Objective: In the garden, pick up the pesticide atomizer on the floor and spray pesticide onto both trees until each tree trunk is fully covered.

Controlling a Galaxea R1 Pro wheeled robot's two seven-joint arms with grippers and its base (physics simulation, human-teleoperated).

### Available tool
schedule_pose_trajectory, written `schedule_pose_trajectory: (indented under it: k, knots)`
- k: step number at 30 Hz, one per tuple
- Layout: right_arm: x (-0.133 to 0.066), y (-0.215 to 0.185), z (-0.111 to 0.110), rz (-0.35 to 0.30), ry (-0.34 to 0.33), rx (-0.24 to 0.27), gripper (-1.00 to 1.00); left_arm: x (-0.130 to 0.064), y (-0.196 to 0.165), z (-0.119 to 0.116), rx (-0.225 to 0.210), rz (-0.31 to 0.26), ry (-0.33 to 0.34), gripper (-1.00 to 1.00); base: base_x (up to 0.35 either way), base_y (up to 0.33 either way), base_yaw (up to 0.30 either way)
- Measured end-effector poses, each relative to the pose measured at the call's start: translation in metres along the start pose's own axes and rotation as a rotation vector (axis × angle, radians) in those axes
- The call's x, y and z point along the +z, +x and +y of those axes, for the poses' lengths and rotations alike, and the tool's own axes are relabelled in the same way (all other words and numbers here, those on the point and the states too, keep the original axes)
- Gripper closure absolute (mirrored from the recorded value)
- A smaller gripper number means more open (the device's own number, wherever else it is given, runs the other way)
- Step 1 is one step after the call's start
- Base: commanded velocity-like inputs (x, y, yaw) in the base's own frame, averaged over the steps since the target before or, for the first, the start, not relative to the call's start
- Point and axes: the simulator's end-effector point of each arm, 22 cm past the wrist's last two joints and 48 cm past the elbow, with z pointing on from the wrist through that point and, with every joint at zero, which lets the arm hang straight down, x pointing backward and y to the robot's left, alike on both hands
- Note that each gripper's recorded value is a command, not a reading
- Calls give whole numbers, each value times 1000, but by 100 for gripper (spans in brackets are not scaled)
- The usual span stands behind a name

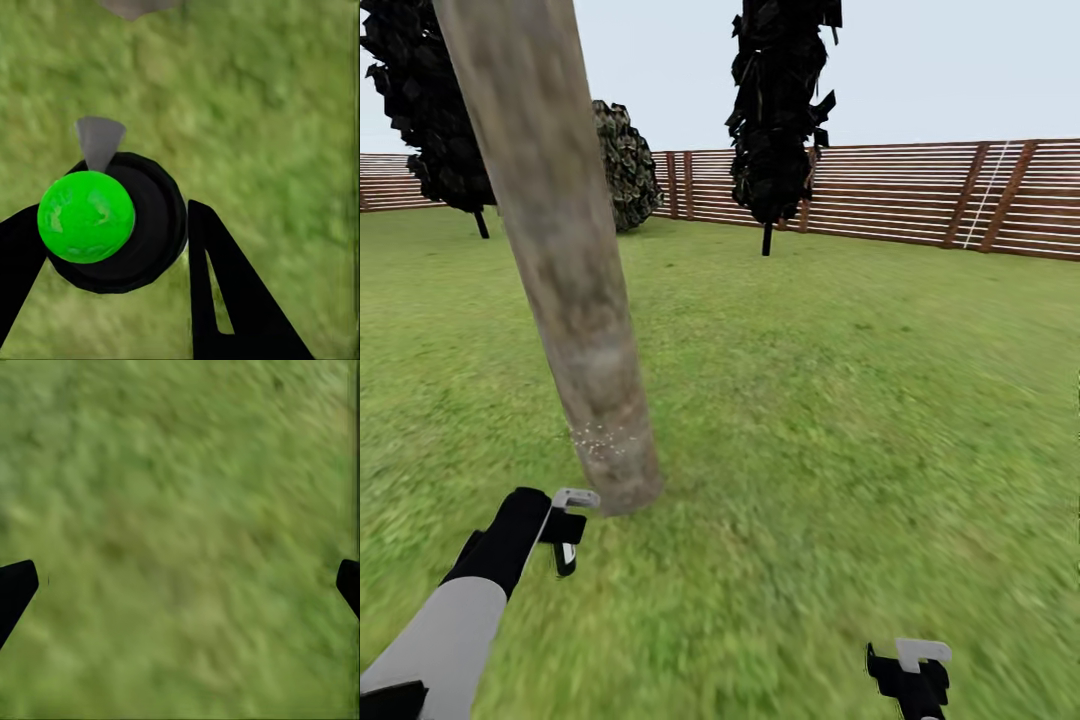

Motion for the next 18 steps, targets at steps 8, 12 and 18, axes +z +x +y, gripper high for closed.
schedule_pose_trajectory:
  k: [8,12,18]
  knots:
    - [0,-1,0,-1,1,1,-100,4,-4,-12,-84,-57,69,100,174,-240,2]
    - [0,-1,0,-1,3,1,-100,14,12,11,-80,-83,-31,100,132,-213,192]
    - [0,0,-1,0,4,0,-100,16,7,-14,-104,-96,-40,100,19,-34,272]
